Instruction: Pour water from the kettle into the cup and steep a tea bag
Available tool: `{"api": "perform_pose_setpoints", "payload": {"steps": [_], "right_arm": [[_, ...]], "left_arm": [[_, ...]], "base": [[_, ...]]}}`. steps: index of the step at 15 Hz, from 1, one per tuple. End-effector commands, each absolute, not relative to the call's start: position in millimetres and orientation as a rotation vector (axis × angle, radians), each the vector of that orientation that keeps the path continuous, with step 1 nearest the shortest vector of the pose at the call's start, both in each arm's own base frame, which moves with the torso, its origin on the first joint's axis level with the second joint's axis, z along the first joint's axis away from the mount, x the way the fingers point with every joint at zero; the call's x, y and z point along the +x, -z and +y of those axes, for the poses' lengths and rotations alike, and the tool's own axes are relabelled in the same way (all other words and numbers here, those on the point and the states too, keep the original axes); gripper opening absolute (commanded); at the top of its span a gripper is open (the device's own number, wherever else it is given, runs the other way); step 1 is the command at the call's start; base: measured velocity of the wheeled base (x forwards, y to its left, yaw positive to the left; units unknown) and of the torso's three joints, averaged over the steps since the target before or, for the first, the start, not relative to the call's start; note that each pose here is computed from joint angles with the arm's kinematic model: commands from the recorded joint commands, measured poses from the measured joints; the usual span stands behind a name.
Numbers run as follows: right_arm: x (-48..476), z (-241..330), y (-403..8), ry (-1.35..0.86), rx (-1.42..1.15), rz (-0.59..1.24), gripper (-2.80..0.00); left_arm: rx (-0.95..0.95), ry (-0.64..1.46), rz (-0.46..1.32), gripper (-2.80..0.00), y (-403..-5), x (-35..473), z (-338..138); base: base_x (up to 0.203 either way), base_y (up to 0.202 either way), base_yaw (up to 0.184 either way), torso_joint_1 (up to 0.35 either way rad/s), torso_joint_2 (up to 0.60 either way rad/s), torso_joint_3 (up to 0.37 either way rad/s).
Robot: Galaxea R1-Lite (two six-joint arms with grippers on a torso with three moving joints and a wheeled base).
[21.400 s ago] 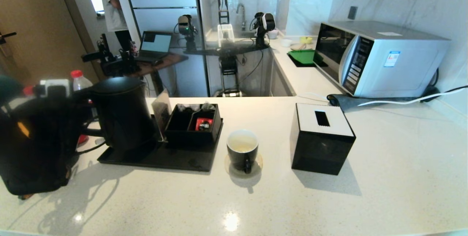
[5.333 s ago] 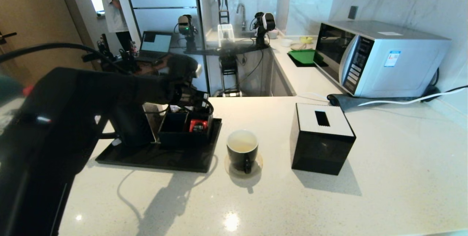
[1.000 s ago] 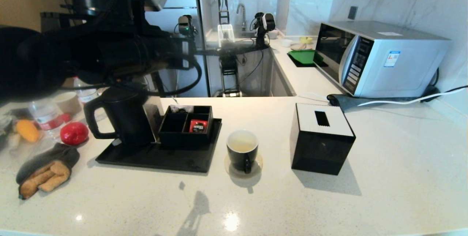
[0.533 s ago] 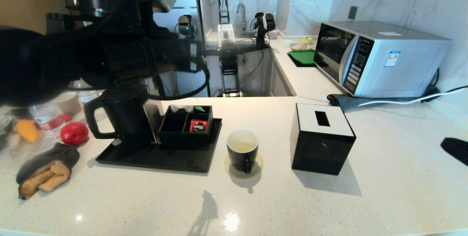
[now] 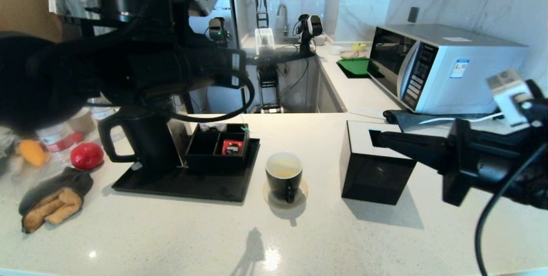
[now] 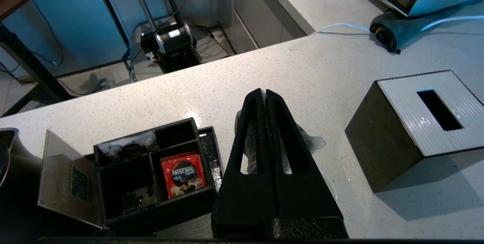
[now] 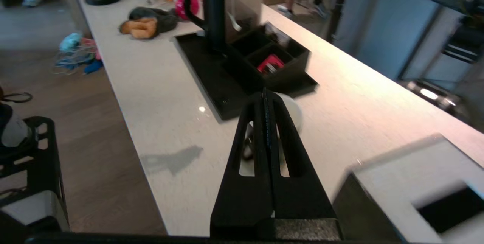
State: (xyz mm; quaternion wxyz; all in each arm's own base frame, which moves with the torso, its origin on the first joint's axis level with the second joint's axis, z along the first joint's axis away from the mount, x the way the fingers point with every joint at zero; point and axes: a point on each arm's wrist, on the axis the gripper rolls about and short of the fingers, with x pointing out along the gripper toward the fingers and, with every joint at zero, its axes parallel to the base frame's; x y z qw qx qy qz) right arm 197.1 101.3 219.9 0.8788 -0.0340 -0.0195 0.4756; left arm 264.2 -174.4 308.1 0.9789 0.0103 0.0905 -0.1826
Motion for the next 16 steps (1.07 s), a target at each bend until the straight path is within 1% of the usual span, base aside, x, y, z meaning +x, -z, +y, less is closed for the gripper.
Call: {"api": "perform_pose_setpoints", "payload": {"steps": [1, 3, 9, 10, 13, 16], "right_arm": [[236, 146, -201, -1.085, -0.045, 0.006, -2.8], [247, 167, -202, -1.13, -0.015, -0.024, -2.8], [259, 191, -198, -1.173, -0.009, -0.028, -2.8], [261, 194, -198, -1.177, -0.009, -0.032, 0.0], [264, 210, -200, -1.209, 0.028, -0.033, 0.0], [275, 228, -196, -1.234, 0.076, -0.107, 0.0]], "left_arm": [[0.023, 0.374, 0.184, -2.8, -307, 264, -177], [0.023, 0.384, 0.182, -2.8, -308, 261, -179], [0.024, 0.397, 0.186, -2.8, -307, 260, -183], [0.023, 0.397, 0.184, -2.8, -307, 260, -183], [0.022, 0.396, 0.183, -2.8, -308, 259, -182], [0.02, 0.405, 0.184, -2.8, -308, 259, -182]], "base": [[0.0, 0.0, 0.0, 0.0, 0.0, 0.0], [0.0, 0.0, 0.0, 0.0, 0.0, 0.0], [0.0, 0.0, 0.0, 0.0, 0.0, 0.0], [0.0, 0.0, 0.0, 0.0, 0.0, 0.0], [0.0, 0.0, 0.0, 0.0, 0.0, 0.0], [0.0, 0.0, 0.0, 0.0, 0.0, 0.0]]}}
